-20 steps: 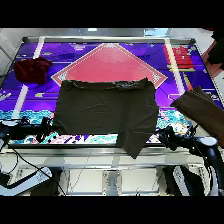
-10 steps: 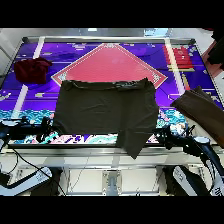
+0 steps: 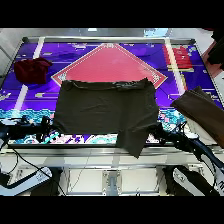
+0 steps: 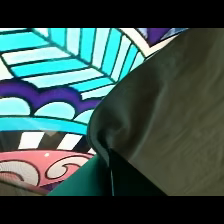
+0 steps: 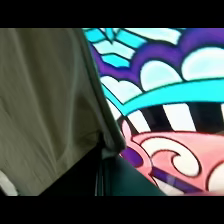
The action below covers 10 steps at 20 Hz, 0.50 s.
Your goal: Fold the shirts.
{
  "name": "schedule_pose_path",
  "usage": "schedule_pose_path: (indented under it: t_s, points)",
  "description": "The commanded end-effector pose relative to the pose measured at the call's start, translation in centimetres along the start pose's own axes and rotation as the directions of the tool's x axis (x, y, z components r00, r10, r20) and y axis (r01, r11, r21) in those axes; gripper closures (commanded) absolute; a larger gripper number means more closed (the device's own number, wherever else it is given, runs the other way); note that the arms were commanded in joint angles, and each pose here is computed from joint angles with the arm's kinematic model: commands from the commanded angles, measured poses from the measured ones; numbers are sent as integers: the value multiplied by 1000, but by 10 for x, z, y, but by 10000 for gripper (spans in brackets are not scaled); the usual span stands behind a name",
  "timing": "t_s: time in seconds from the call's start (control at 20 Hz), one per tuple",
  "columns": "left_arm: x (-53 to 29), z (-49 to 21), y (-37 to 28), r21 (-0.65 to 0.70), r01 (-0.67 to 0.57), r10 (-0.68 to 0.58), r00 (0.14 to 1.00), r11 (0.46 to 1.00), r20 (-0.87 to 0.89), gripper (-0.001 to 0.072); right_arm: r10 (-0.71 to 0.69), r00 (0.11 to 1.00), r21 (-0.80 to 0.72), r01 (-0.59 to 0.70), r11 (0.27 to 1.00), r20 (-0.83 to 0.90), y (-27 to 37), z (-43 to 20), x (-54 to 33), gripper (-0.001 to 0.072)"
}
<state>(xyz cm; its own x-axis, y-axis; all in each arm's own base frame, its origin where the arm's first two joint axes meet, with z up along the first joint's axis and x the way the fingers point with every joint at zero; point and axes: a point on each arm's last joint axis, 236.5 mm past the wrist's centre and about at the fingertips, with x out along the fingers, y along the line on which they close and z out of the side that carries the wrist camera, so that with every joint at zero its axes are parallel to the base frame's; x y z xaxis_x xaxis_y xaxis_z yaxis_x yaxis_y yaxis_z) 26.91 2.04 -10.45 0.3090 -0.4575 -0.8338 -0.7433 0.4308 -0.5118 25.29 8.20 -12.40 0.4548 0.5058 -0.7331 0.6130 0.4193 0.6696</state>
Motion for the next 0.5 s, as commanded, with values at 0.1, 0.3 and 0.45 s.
schedule_pose_path:
  t_s: [0.1, 0.3, 0.45]
  points:
    - [-57, 36, -93, 220, 198, -228, 966, 955, 119, 695, 228, 974, -268, -218, 939, 9, 104, 21, -31, 689]
    - [-185, 21, -217, 614, 307, -512, 838, 727, 188, 695, 425, 891, -699, -205, 685, 156, 224, 30, -143, 690]
    - [-285, -39, -272, 836, 191, -634, 742, 514, 220, 695, 582, 752, -868, -27, 497, 310, 288, -10, -275, 690]
